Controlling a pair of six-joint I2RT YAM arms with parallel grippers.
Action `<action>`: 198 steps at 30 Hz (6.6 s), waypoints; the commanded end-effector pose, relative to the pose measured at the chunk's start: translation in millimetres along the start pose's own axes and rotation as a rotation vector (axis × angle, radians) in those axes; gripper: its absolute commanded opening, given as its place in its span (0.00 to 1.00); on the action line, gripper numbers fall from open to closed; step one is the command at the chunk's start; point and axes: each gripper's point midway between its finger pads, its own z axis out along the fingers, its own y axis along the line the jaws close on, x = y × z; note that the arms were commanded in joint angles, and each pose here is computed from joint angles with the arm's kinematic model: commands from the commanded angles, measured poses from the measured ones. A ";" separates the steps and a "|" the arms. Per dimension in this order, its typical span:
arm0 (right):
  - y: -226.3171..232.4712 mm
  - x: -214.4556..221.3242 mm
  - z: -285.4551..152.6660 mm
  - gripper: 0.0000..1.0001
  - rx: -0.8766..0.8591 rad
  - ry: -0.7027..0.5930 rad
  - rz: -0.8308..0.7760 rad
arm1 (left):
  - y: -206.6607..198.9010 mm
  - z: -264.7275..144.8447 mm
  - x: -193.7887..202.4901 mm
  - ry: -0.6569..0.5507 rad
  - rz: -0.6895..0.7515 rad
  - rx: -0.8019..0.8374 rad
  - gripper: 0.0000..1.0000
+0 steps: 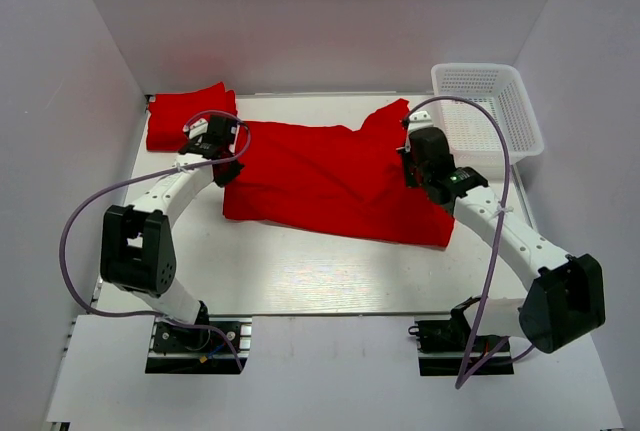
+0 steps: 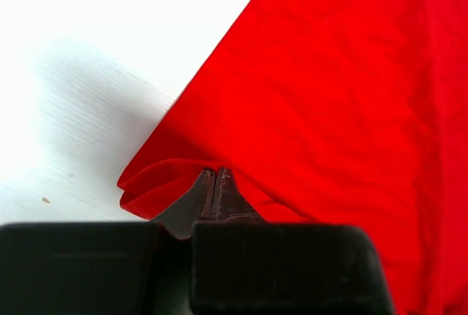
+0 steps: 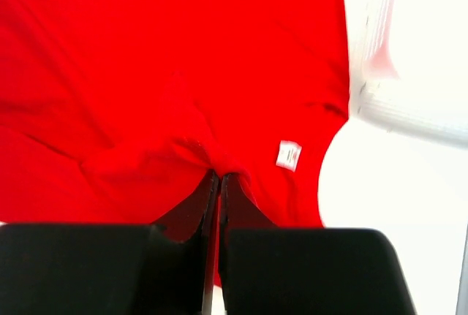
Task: Fold and stack the t-shirts
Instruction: Fold the flattened tshirt in 1/3 of the way, then grap the side of the flattened tshirt furthest away from the robot with both arms
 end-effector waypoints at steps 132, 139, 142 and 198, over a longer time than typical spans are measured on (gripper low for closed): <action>21.0 -123.2 159.3 0.90 -0.150 0.012 0.285 | 63.2 112.7 -39.2 0.155 0.035 -0.161 0.93; 19.6 -111.5 164.3 0.90 -0.132 0.039 0.293 | 66.0 118.6 -25.2 0.193 0.084 -0.165 0.54; 16.7 -108.6 165.6 0.90 -0.116 0.046 0.294 | 70.2 118.4 -3.4 0.238 0.094 -0.156 0.35; 49.9 -100.6 271.2 0.00 -0.096 -0.028 0.279 | 70.7 103.9 -14.5 0.201 0.141 -0.134 0.00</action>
